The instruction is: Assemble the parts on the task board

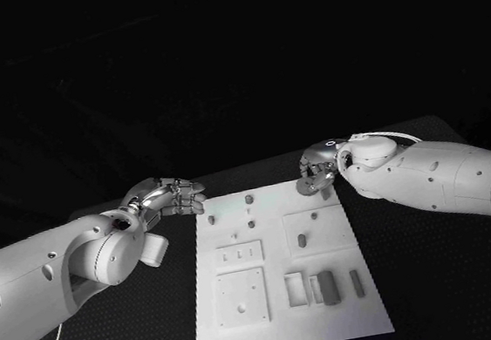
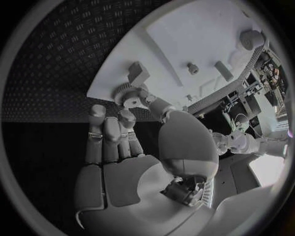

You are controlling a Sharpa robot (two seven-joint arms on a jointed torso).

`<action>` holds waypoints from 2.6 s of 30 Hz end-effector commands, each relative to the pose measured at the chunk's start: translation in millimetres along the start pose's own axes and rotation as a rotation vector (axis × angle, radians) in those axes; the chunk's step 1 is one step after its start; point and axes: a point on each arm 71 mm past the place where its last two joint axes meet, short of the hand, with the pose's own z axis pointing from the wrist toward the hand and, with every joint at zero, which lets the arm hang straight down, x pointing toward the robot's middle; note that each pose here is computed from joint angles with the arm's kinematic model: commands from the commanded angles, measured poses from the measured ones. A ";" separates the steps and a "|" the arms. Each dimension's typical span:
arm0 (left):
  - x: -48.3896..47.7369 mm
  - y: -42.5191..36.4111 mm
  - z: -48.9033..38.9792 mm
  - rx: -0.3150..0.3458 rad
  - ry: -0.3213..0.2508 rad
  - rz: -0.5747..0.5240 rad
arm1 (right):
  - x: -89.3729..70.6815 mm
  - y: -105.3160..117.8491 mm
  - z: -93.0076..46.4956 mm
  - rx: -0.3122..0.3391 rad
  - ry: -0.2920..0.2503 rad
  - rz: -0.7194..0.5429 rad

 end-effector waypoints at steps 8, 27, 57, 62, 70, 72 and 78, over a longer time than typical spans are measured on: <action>1.7 -1.3 -0.6 0.010 0.015 0.000 | 25.6 -3.0 -1.3 0.018 0.167 -0.028; 1.1 -1.1 -2.0 0.008 0.013 0.000 | 32.5 1.4 -1.0 0.014 0.209 -0.048; -1.9 -0.9 -4.1 0.008 0.002 0.000 | 3.1 32.6 -2.5 -0.044 -0.092 -0.071; -2.5 -0.8 -4.8 0.008 0.000 0.000 | -7.4 47.6 -4.5 -0.068 -0.171 -0.078; -1.6 -1.2 -4.9 0.010 0.002 -0.001 | -14.0 74.7 -3.7 -0.105 -0.213 -0.084; -2.2 -1.1 -5.0 0.009 0.000 0.000 | -15.2 79.8 -2.9 -0.111 -0.224 -0.088; -0.6 -1.6 -4.3 0.010 0.003 0.000 | -18.2 100.3 2.7 -0.137 -0.234 -0.086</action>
